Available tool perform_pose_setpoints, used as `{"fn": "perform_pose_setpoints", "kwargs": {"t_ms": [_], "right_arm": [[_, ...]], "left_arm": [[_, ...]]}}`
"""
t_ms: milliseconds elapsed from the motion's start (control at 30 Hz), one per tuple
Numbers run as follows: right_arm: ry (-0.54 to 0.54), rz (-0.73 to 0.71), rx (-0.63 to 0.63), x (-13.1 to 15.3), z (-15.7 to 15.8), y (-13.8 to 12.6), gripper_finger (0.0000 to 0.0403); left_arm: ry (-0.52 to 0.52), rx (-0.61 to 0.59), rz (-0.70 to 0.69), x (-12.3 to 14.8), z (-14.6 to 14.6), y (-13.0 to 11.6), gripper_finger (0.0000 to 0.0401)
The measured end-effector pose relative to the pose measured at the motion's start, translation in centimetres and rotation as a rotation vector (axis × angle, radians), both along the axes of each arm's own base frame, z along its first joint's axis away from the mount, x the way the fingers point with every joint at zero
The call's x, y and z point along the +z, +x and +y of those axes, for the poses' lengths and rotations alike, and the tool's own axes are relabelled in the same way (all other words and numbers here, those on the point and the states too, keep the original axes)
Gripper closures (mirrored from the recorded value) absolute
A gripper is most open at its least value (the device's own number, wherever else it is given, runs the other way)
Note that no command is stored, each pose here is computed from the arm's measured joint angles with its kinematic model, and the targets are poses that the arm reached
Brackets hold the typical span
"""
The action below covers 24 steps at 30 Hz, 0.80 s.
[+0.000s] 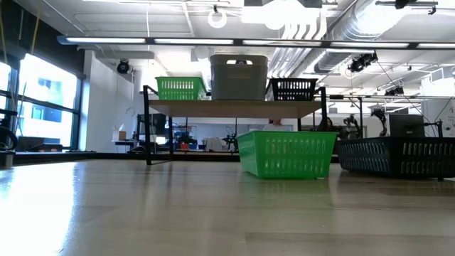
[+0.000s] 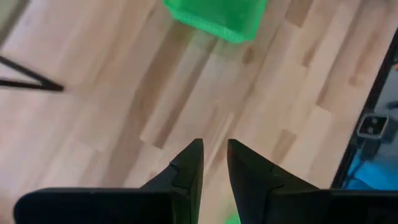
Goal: Stack baskets on shelf by color
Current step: Stack the bottom black bin on the black bin on the shelf
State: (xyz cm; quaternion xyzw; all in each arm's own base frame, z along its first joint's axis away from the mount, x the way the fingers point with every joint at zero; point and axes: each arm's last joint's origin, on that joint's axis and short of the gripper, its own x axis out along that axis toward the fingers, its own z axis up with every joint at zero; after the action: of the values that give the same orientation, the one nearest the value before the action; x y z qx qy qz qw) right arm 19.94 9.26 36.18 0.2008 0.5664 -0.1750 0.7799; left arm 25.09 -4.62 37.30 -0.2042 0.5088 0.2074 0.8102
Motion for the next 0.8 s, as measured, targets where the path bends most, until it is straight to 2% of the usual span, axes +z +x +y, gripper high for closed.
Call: {"fn": "perform_pose_setpoints", "kwargs": {"t_ms": [167, 300, 567, 800], "right_arm": [[0.005, 0.045, 0.002, -0.1, 0.5, -0.7, 0.0276], [-0.050, 0.072, 0.102, -0.4, 1.0, -0.8, 0.0250], [-0.185, 0.144, 0.266, -2.3, 2.3, 1.0, 0.0245], [-0.231, 0.190, 0.405, -3.6, 3.1, 2.4, 0.0245]], "left_arm": [[-0.051, -0.030, -0.001, 0.1, -1.5, -0.4, 0.0338], [-0.058, -0.083, 0.002, 0.1, -2.8, -0.8, 0.0338], [-0.057, -0.164, 0.002, 0.1, -4.7, -1.3, 0.0339], [-0.052, -0.188, 0.001, 0.1, -5.2, -1.6, 0.0339]]}}
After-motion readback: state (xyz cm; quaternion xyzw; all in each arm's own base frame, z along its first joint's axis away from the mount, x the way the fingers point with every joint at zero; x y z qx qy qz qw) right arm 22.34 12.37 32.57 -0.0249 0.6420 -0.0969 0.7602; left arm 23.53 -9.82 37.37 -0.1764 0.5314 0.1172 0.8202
